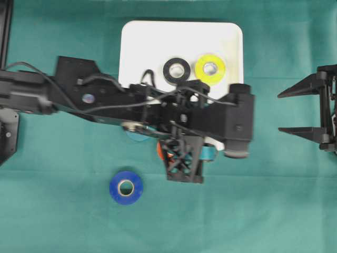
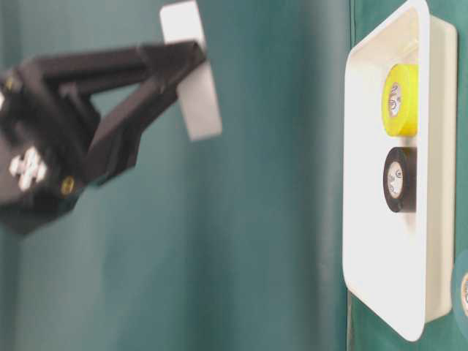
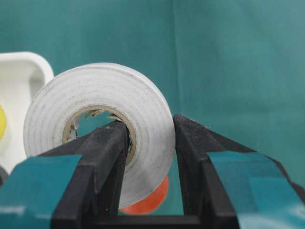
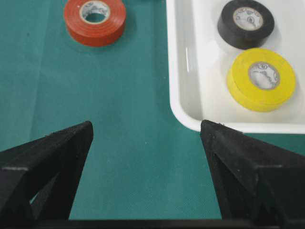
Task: Pick up the tape from a random location and place it into the white case.
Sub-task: 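Close the left gripper on the white tape and lift it, then carry the white tape with the left gripper over the tray's left end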
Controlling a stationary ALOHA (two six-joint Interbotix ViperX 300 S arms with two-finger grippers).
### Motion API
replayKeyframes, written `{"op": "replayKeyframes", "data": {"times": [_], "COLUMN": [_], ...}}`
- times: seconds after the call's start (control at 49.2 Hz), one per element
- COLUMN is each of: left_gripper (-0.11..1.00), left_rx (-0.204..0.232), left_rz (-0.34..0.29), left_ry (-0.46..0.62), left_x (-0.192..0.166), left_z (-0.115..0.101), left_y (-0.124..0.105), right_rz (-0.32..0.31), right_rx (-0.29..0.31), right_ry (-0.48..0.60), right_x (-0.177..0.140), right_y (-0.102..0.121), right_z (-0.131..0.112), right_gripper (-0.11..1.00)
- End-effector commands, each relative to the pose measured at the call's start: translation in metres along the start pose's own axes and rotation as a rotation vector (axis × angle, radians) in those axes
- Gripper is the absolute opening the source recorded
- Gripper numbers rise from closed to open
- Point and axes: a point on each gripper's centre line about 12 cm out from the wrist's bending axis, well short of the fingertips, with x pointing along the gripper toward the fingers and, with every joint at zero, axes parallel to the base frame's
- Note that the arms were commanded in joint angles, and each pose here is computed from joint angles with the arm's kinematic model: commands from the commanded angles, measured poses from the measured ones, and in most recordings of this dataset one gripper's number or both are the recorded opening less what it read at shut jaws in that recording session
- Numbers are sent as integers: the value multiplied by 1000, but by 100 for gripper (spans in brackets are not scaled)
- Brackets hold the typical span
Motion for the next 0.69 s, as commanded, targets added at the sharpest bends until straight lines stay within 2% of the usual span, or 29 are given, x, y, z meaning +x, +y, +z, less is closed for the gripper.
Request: {"op": "replayKeyframes", "data": {"times": [0.0,0.142,0.346,0.529,0.671], "left_gripper": [25,25,25,25,25], "left_rx": [1,-4,-54,-53,-55], "left_rz": [-5,-15,-19,-23,-25], "left_ry": [-75,-97,-96,-67,-61], "left_x": [-33,-48,-67,-78,-83], "left_z": [2,-18,-53,-84,-99], "left_y": [-2,-5,-5,-7,-7], "right_rz": [2,4,3,4,3], "right_rx": [-2,-3,-2,-3,-2], "right_ry": [-6,-6,-7,-9,-7], "right_x": [1,1,0,0,0], "right_y": [1,1,1,1,1], "right_z": [3,3,4,4,4], "right_gripper": [86,86,86,86,86]}}
